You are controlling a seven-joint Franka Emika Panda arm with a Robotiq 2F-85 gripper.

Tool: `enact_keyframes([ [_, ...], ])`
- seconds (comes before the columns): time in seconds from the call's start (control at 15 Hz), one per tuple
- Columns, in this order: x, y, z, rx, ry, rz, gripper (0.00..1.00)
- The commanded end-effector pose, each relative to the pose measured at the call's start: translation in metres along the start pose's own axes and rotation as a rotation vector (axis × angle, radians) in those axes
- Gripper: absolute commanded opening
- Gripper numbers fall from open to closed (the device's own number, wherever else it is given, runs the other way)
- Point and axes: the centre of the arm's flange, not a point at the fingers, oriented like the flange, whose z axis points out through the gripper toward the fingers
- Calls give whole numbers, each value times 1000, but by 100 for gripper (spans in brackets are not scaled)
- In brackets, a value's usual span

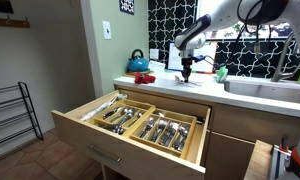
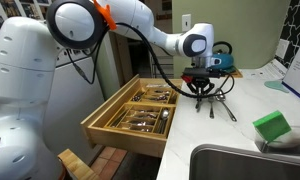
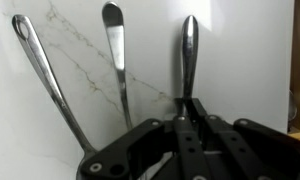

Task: Turn one fork to the left

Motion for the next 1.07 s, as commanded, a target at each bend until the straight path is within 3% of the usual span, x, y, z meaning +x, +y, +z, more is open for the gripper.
enact_keyframes([
  [0.0,10,13,6,8,-36,-29,3],
  [0.6,14,25,22,-6,-109,-43,3],
  [0.67,14,26,23,-8,-113,-42,35],
  [0.8,14,26,21,-10,-114,-44,41],
  [1.0,12,21,9,-15,-99,-64,65],
])
